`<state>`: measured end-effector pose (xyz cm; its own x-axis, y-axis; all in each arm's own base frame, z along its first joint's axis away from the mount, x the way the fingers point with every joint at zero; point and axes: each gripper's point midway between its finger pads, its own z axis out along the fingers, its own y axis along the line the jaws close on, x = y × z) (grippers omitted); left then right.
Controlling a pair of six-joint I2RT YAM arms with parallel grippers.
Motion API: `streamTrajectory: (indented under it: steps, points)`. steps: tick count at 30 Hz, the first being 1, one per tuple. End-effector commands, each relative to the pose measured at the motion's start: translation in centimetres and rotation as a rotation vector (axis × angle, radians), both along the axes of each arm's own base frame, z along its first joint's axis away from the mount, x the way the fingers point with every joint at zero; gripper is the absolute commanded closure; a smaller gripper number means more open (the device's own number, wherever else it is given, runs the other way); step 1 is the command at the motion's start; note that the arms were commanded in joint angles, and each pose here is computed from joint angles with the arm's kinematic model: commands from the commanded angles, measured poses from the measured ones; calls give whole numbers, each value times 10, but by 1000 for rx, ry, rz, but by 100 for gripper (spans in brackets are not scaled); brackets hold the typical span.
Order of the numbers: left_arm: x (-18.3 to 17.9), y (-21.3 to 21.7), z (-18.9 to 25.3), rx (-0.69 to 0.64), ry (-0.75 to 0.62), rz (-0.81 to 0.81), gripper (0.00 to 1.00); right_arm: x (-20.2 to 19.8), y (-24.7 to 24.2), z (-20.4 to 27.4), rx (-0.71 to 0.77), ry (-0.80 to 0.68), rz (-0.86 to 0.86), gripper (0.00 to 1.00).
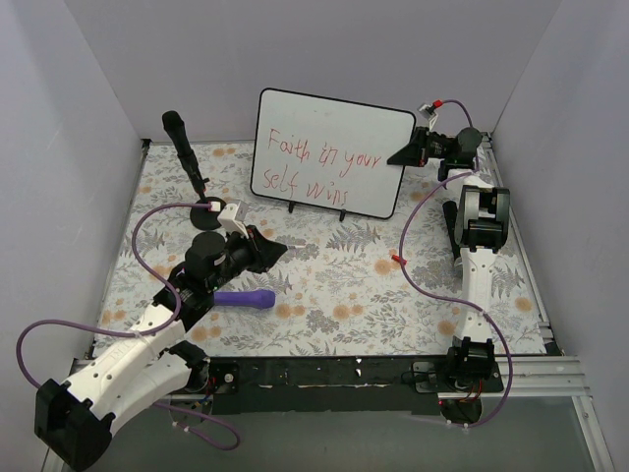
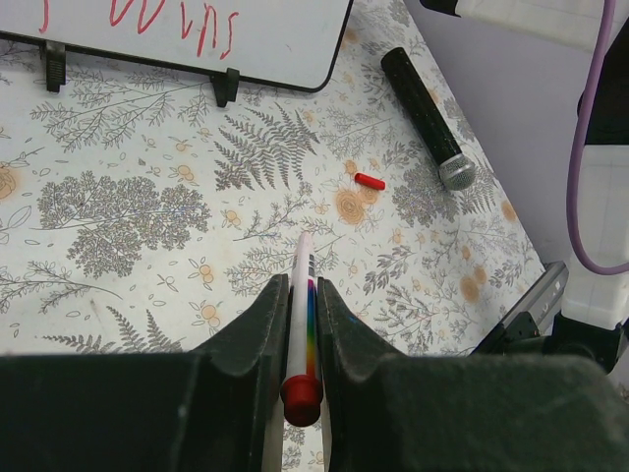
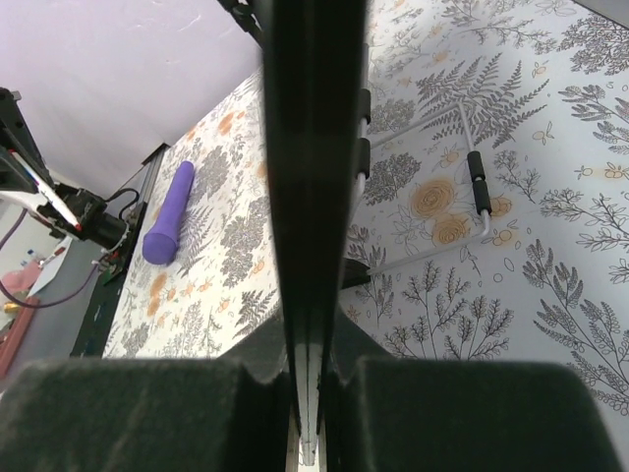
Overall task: Write a sentence on the whiteboard
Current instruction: Put down the whiteboard on the whiteboard stand.
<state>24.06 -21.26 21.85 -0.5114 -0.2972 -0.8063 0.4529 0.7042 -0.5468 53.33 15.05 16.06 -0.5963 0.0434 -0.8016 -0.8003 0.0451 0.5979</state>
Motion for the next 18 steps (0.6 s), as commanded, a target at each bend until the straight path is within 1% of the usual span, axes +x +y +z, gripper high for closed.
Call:
streamTrajectory:
  steps: [1, 4, 5, 7, 9, 12, 13, 15, 16, 18]
  points:
    - [-1, 0, 24, -31, -53, -5, 100, -20, -5, 4, -80, -122, 109, 99]
    - [-2, 1, 23, -29, -50, -4, 100, -22, -8, 0, -93, -114, 124, 99]
    - [-1, 1, 22, -27, -48, -2, 100, -22, -8, 0, -96, -136, 120, 99]
    - [-2, 1, 24, -29, -52, -2, 100, -24, -7, -1, -98, -116, 117, 99]
    - [-1, 2, 24, -29, -52, -1, 100, -25, -5, -2, -100, -121, 119, 96]
    - [-2, 2, 24, -30, -53, -1, 100, -28, -3, -1, -103, -122, 120, 87]
    - [-2, 2, 25, -32, -56, -1, 100, -30, -2, 0, -105, -112, 120, 83]
    - [-2, 2, 26, -34, -57, 1, 100, -32, 0, 2, -109, -115, 125, 79]
    - [-2, 3, 26, -35, -59, 1, 100, -33, 0, 4, -109, -119, 123, 73]
    - [-4, 3, 28, -40, -64, 0, 100, -34, 1, 5, -106, -112, 121, 69]
